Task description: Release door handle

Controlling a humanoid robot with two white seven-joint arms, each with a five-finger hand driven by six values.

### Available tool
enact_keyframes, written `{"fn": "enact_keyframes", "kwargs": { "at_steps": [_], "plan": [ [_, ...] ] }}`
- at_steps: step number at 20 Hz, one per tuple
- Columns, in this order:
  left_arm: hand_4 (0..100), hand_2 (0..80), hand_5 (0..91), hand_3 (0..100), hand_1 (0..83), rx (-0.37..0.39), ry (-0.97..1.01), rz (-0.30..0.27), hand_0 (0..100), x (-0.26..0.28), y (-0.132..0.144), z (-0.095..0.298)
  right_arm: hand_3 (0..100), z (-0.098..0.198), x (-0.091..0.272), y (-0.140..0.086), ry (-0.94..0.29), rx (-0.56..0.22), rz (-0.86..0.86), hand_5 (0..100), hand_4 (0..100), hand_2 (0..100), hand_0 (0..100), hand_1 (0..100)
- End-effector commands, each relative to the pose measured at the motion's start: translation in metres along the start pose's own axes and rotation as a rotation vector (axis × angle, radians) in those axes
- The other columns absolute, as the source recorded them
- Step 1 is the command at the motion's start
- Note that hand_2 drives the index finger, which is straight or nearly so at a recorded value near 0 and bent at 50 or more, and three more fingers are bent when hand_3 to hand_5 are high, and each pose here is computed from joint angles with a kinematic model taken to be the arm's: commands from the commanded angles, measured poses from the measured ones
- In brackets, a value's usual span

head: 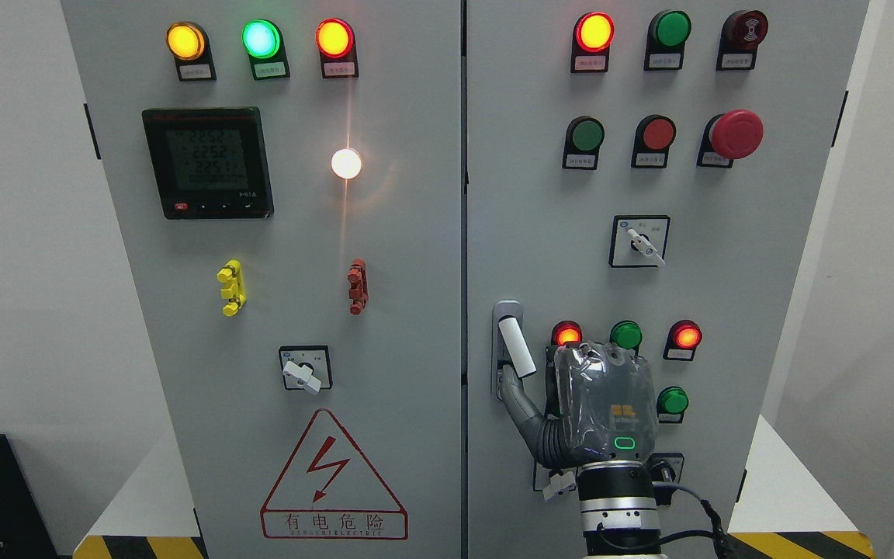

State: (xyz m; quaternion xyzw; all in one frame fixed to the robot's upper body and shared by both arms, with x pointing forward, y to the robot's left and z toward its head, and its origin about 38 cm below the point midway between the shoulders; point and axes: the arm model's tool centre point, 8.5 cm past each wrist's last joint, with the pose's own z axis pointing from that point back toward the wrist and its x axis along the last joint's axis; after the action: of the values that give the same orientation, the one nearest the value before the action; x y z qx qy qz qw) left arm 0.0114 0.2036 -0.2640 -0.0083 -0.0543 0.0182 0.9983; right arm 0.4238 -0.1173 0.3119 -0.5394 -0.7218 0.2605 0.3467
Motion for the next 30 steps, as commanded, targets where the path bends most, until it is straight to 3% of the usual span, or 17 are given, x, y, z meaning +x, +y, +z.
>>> {"fn": "enact_keyframes", "kwargs": {
  "at_steps": [1,30],
  "plan": [
    [0,0.0,0.0,0,55.6,0.003,0.002,-0.003,12,0.008,0.001,0.0,100,0.002,-0.001,-0.001,0.002,-0.002,-0.002,100,98,96,52,37],
    [0,0.0,0.0,0,55.6,0.003,0.002,-0.002,12,0.008,0.001,0.0,100,0.002,-0.012,-0.005,0.033,-0.017,0.002,100,98,96,53,37]
  ]
}}
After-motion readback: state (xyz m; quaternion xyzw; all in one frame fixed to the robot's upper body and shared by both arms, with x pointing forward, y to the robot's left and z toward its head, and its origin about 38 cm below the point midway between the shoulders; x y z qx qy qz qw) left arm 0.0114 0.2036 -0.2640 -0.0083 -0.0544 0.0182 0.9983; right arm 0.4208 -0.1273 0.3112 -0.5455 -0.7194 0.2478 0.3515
